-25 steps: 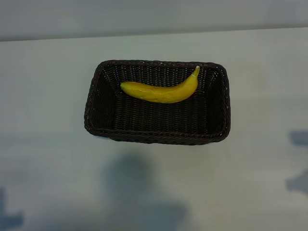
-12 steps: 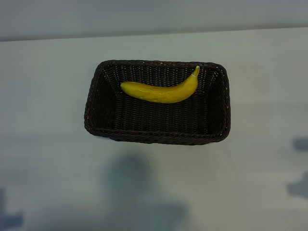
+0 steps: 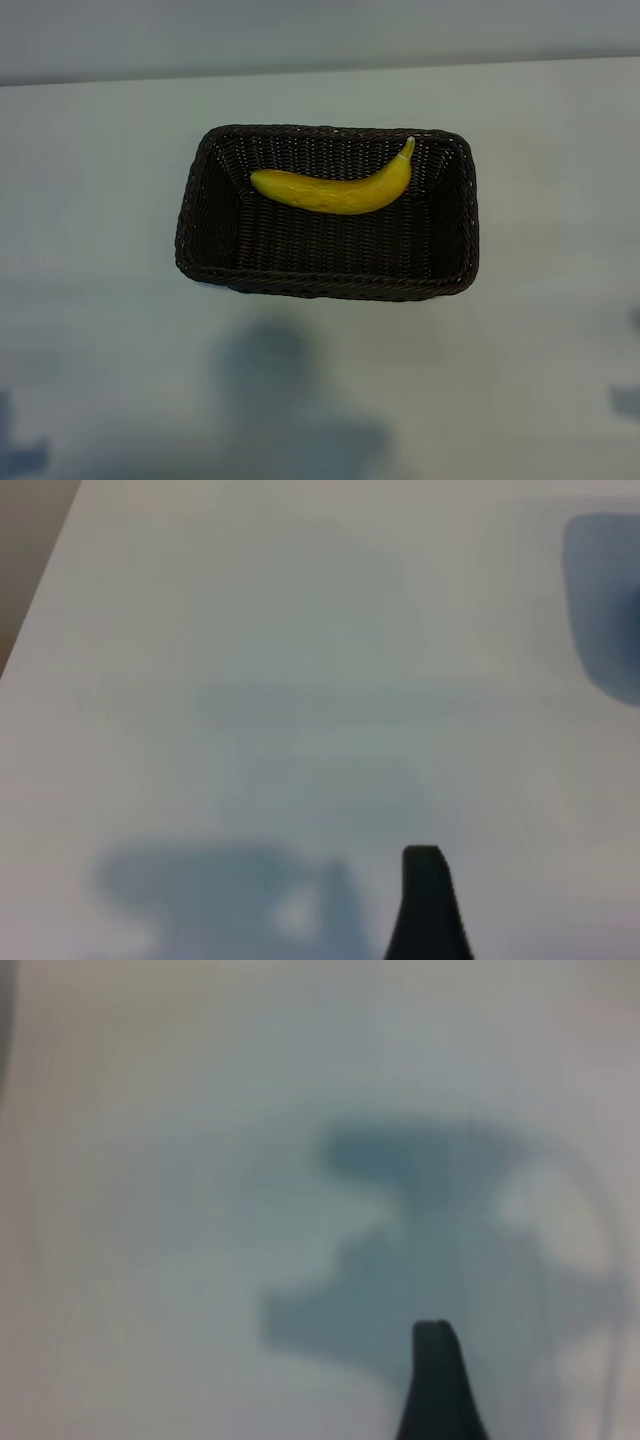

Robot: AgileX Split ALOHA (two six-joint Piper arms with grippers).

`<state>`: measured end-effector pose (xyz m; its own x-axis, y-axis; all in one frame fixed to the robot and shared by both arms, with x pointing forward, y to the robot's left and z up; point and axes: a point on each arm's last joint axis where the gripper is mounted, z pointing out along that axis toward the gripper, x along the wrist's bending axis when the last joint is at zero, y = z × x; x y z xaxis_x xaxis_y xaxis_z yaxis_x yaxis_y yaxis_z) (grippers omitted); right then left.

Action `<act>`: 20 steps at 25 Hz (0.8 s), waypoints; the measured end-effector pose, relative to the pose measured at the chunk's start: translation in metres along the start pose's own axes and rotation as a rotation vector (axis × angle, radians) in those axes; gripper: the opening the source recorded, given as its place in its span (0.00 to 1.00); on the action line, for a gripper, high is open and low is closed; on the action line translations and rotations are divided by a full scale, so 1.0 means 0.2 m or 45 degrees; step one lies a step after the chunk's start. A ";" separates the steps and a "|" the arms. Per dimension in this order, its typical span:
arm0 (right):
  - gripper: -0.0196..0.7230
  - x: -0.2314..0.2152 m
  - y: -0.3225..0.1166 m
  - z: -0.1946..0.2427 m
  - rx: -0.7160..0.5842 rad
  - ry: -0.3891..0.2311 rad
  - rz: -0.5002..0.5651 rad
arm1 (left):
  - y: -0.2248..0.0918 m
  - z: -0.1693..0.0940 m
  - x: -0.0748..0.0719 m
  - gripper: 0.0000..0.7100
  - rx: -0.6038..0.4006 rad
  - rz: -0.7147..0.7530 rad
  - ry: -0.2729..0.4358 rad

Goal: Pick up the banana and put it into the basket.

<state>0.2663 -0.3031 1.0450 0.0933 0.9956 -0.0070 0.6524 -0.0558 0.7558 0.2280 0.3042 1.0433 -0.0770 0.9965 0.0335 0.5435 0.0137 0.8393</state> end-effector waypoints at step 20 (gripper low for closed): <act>0.63 -0.01 -0.10 -0.13 -0.276 0.008 0.011 | 0.00 0.00 0.00 0.76 -0.001 0.000 0.000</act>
<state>0.2336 -0.3011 1.0471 0.0934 0.9956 0.0037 0.4744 -0.0477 0.8790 0.2280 0.3042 1.0433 -0.0770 0.9965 0.0335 0.5427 0.0137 0.8398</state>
